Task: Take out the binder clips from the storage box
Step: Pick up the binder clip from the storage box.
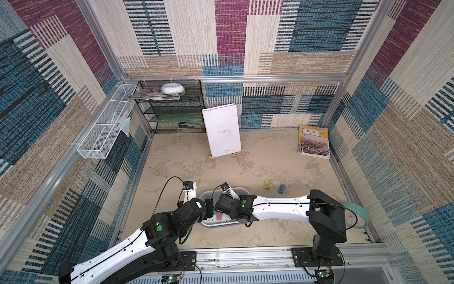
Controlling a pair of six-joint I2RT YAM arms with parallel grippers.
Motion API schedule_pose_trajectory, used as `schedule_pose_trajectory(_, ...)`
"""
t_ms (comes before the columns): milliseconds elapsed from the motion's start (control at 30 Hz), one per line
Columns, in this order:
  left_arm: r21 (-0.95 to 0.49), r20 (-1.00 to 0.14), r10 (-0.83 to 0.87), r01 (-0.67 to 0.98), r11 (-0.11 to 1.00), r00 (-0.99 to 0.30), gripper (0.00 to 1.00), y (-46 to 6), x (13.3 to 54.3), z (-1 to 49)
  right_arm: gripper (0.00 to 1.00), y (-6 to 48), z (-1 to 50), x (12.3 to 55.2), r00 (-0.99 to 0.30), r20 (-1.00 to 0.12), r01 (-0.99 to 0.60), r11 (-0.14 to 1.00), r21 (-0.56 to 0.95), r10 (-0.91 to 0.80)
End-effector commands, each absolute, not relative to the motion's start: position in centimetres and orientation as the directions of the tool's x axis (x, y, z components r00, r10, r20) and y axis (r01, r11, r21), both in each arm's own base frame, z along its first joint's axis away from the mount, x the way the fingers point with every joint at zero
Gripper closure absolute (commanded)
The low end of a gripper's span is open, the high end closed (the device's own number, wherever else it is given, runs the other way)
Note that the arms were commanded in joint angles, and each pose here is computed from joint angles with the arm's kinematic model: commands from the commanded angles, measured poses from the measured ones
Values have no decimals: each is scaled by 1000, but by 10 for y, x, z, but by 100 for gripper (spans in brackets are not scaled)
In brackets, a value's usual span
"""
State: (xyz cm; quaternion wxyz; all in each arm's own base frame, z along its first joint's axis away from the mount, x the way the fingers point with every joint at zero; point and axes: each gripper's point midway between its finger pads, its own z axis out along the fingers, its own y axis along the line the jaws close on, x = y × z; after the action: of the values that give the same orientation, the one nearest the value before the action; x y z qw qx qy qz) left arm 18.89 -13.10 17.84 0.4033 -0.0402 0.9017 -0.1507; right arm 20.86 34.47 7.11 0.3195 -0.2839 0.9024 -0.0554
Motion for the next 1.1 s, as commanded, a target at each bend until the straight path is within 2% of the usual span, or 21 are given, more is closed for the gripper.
schedule_pose_trajectory(0,-301,-727,-197,47,953,-658,9,-128,190,180,61,328,73,207,-637,-522,-427,823,-374,-567)
schedule_pose_trajectory(100,-307,-728,-200,51,950,-656,9,-129,190,179,65,326,72,204,-638,-516,-421,819,-389,-573)
schedule_pose_trajectory(300,-312,-726,-200,57,948,-658,8,-129,189,179,91,327,74,208,-637,-526,-399,825,-400,-563)
schedule_pose_trajectory(400,-317,-728,-203,59,947,-655,8,-128,188,180,100,330,80,209,-632,-540,-395,830,-393,-556)
schedule_pose_trajectory(833,-365,-704,-185,127,922,-686,8,-145,183,184,100,331,141,208,-591,-683,-382,894,-232,-430)
schedule_pose_trajectory(1067,-529,-654,-142,315,788,-743,7,-182,156,192,100,314,167,213,-591,-731,-385,915,-117,-342)
